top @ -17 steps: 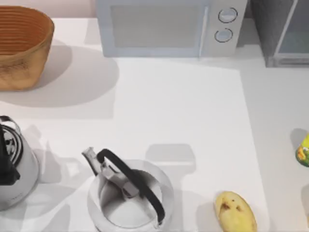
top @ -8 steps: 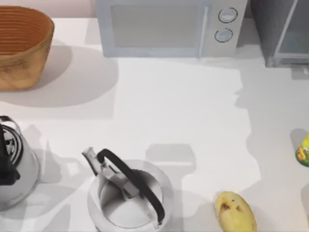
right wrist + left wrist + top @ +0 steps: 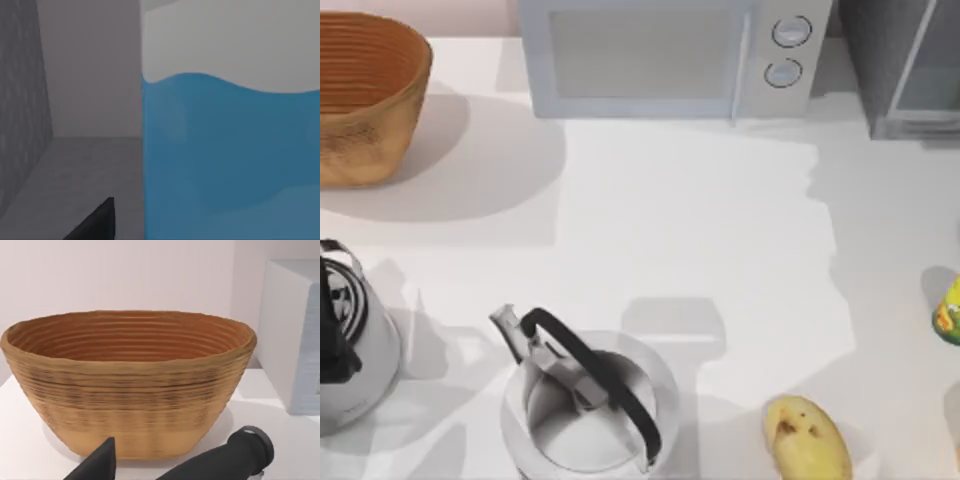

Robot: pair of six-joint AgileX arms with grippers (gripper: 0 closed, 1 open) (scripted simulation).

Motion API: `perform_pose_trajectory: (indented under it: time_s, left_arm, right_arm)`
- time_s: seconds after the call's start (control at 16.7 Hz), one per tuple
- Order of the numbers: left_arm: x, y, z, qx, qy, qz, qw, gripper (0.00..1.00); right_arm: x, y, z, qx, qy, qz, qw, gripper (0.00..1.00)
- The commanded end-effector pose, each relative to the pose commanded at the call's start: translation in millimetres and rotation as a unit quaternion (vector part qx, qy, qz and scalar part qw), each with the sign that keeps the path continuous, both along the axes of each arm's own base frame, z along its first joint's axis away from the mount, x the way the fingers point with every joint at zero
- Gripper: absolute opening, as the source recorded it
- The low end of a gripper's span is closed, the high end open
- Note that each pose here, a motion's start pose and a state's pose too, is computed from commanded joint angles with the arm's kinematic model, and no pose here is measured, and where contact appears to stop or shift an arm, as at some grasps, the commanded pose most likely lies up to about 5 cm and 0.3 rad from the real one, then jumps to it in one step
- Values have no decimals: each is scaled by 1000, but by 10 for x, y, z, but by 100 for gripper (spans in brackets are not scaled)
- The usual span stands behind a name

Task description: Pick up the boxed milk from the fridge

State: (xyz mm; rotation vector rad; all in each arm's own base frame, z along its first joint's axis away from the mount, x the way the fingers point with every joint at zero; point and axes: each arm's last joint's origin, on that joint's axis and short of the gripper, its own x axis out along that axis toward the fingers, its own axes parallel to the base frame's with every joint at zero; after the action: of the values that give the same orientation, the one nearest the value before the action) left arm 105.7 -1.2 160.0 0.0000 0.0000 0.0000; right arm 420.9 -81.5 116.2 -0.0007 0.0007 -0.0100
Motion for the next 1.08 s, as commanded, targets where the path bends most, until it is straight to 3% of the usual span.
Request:
perform_pose_trajectory:
  time_s: [0.24,0.54,1.08]
  left_arm:
    - [0,0,0,0,0,0,1000,100]
    - [0,0,0,0,0,0,1000,100]
    - [0,0,0,0,0,0,1000,100]
  right_arm:
    - [316,7,16,0,-2,0,1000,100]
    - [355,12,14,0,0,0,1000,100]
    - [355,12,14,0,0,0,1000,32]
